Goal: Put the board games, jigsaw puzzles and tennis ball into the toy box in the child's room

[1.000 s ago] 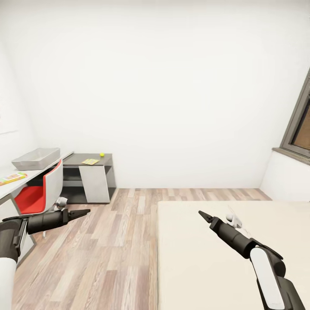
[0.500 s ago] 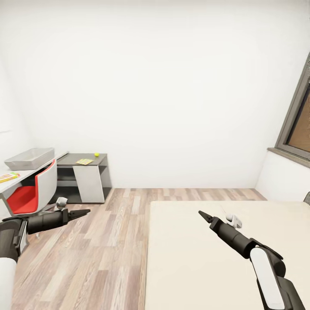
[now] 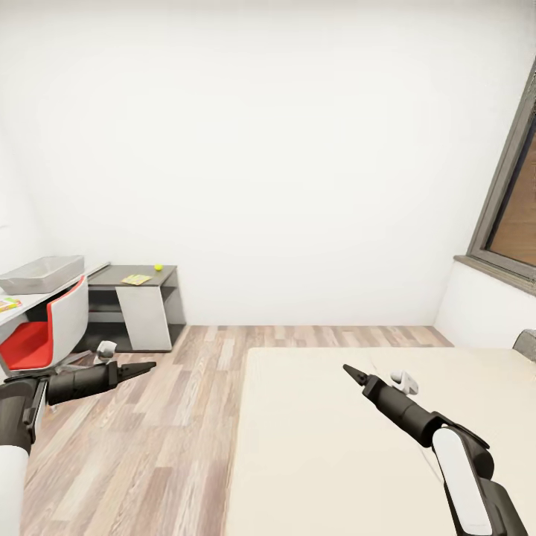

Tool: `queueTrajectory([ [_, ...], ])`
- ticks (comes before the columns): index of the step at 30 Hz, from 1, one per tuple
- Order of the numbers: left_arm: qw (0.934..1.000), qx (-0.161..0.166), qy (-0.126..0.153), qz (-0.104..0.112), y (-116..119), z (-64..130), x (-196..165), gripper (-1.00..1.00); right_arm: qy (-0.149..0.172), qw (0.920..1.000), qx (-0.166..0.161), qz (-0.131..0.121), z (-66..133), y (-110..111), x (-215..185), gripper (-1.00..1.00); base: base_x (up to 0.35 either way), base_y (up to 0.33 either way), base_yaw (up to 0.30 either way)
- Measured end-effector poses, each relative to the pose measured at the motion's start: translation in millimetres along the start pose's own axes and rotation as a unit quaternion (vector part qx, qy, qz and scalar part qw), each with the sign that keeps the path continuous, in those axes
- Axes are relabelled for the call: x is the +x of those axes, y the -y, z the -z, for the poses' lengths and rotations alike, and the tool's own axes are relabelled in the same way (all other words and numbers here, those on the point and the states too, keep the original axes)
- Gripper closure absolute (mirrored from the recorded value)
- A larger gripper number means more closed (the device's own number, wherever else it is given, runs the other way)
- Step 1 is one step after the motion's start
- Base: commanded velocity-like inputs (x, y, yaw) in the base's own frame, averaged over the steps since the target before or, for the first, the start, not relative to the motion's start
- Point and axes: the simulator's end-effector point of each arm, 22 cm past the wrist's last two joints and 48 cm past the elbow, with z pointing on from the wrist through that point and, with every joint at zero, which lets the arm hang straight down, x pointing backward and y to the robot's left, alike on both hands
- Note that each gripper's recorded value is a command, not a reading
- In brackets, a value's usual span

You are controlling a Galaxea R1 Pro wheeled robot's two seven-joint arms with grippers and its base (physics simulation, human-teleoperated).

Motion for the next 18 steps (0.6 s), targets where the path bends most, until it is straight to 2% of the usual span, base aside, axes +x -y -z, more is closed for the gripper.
queueTrajectory([
  [18, 1.0, 0.0, 0.0, 0.0, 0.0, 0.0, 0.0, -1.0, 0.0, 1.0, 0.0, 0.0, 0.0, 0.0, 0.0, -1.0, 0.0, -0.239, 0.0],
])
